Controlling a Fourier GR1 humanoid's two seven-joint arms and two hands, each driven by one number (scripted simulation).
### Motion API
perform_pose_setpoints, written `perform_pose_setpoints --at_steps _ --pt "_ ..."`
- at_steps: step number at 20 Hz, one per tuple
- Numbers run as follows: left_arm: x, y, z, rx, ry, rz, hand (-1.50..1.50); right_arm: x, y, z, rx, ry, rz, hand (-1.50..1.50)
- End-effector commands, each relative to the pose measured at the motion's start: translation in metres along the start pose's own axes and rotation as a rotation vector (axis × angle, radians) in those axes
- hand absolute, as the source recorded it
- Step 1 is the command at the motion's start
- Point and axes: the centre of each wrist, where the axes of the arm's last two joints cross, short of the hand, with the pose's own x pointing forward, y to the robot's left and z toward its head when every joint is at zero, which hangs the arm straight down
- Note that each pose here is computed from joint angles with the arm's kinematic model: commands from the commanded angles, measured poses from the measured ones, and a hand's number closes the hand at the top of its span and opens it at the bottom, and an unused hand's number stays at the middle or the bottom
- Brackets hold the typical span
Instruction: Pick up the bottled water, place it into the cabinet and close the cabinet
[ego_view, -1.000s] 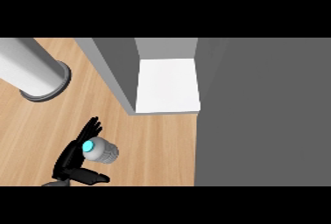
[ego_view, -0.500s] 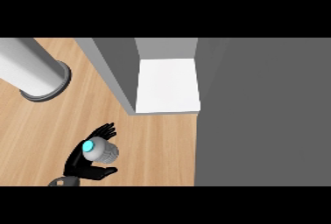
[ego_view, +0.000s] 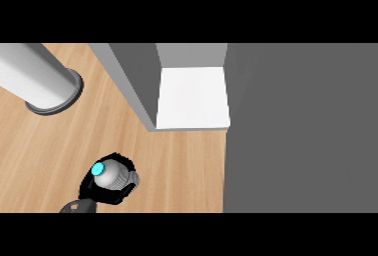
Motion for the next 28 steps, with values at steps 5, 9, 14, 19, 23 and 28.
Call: perform_pose_setpoints --at_steps 5,9,14,19,23,28 --pt "0.019 0.021 0.010 0.077 -0.195 0.003 1.50 0.037 0.025 0.009 0.035 -0.056 -0.015 -1.50" --pt "0.033 0.031 -0.002 0.338 -0.314 -0.015 1.50 0.029 0.025 0.002 0.021 -0.082 -0.015 -1.50" --pt "0.036 0.020 -0.001 0.299 -0.323 -0.082 1.50 0.046 0.032 0.005 0.026 -0.070 -0.017 -1.50" --pt "0.049 -0.001 -0.027 0.248 -0.299 -0.069 1.50 0.037 0.015 0.005 0.030 -0.066 -0.016 -1.50" --pt "0.067 -0.040 -0.057 0.207 -0.322 -0.091 1.50 0.034 0.018 0.005 0.000 -0.097 -0.016 -1.50" --pt "0.077 -0.080 -0.076 0.177 -0.315 -0.093 1.50 0.040 0.015 0.004 0.022 -0.082 -0.008 -1.50"
